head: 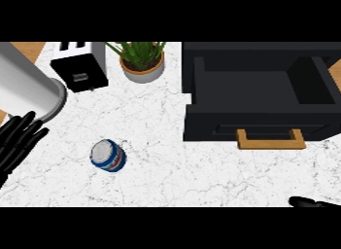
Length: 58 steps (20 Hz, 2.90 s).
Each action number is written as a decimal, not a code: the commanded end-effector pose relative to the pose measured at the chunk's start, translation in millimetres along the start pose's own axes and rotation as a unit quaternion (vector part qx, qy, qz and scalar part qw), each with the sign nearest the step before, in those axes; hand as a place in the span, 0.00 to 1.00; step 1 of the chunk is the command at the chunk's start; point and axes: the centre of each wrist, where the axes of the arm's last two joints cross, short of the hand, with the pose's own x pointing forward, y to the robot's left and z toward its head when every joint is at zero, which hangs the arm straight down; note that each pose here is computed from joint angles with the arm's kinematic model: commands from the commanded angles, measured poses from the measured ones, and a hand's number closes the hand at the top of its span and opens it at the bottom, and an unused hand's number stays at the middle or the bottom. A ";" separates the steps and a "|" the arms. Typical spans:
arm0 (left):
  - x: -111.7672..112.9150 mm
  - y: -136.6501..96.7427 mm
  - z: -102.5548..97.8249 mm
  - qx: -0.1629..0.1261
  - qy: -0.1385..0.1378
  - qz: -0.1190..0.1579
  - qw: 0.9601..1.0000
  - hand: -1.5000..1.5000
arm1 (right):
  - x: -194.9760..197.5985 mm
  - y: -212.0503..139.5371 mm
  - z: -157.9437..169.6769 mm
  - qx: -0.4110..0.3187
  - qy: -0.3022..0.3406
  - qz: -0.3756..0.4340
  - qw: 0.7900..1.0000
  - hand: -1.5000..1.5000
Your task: Pick up the can, place it into the drawer and close the drawer
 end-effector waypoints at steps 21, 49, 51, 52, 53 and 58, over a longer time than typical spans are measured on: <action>-7.7 6.6 -9.8 0.025 0.062 0.142 0.988 0.00 | 5.5 -75.0 35.7 0.004 -0.001 -0.004 1.000 0.00; -137.5 -21.5 -52.5 0.068 0.119 0.131 0.982 0.00 | 19.4 -94.4 71.7 0.004 -0.002 -0.009 1.000 0.00; -151.8 -19.3 -48.0 0.078 0.114 0.121 0.983 0.00 | -0.3 -111.3 59.3 0.008 0.001 -0.007 1.000 0.00; -148.0 -2.6 -33.4 0.081 0.115 0.122 0.982 0.00 | 16.6 -107.3 61.3 0.002 0.010 0.000 1.000 0.00; -134.8 10.3 -51.7 0.095 0.108 0.113 0.983 0.00 | 13.3 -106.8 56.5 0.003 0.009 -0.006 1.000 0.00; -169.7 10.4 -34.8 0.103 0.120 0.107 0.982 0.00 | 7.6 -99.9 75.5 0.005 -0.001 -0.008 1.000 0.00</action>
